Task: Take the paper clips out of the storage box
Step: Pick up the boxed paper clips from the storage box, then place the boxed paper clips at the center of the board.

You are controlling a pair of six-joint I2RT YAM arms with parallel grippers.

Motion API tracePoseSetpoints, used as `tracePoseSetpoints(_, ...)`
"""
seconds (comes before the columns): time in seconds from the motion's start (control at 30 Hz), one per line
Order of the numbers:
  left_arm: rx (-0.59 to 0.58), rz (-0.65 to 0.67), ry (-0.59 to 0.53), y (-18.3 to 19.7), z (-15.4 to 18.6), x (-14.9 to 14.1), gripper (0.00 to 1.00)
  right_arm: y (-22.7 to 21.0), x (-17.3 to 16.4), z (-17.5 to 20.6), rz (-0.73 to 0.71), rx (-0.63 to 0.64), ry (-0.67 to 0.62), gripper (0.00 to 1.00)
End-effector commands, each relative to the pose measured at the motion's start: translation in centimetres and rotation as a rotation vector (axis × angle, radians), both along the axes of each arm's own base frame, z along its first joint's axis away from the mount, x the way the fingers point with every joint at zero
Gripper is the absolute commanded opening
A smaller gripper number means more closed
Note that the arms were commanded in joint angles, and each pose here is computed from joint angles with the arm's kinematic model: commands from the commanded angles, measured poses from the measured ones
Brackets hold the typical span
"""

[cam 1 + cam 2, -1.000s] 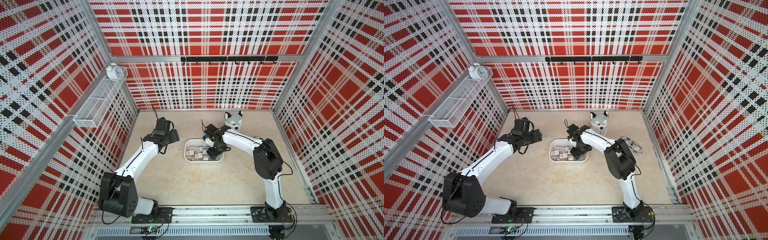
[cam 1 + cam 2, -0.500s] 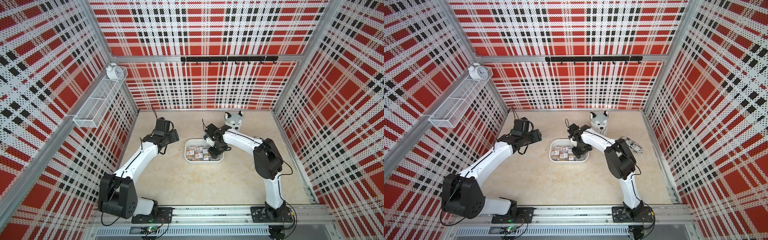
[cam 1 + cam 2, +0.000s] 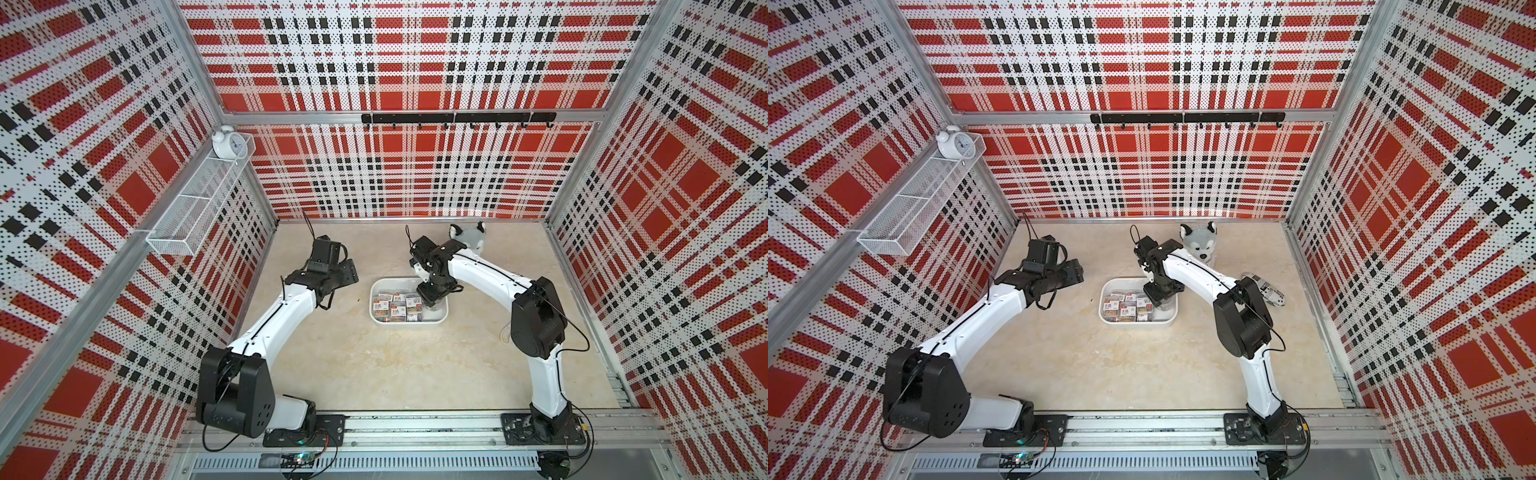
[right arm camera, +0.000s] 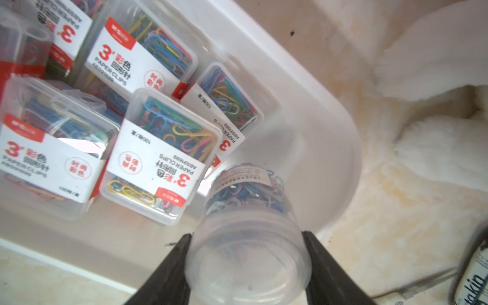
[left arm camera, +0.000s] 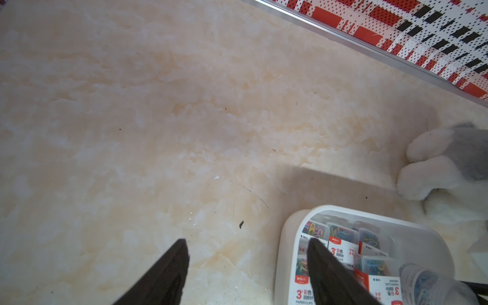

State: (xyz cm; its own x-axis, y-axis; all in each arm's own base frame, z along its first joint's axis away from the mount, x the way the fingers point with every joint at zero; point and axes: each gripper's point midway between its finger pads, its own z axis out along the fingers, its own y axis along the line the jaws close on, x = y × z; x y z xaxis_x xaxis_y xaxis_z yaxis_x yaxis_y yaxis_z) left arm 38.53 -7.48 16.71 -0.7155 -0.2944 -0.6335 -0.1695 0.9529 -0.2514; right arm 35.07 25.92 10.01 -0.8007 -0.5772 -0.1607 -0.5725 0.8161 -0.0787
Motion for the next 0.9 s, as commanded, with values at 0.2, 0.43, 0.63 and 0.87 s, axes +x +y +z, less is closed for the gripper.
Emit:
tracePoseSetpoints(0.2, -0.001, -0.025, -0.023, -0.1, 0.4, -0.4, 0.73, -0.1, -1.7, 10.3, -0.238, 0.16, -0.101, 0.48)
tracePoseSetpoints(0.43, 0.024, -0.064, 0.02, -0.5, -0.7, -1.2, 0.74, 2.1, -8.2, 12.0, -0.384, 0.251, -0.07, 0.52)
tracePoseSetpoints(0.63, 0.048, -0.118, 0.038, -2.2, -1.4, -2.0, 0.74, 2.5, -13.9, 10.3, -0.448, 0.243, -0.046, 0.52)
tracePoseSetpoints(0.87, 0.042, -0.129, 0.033, -2.6, -1.4, -1.7, 0.75, 1.0, -17.3, 6.7, -0.499, 0.18, -0.013, 0.52)
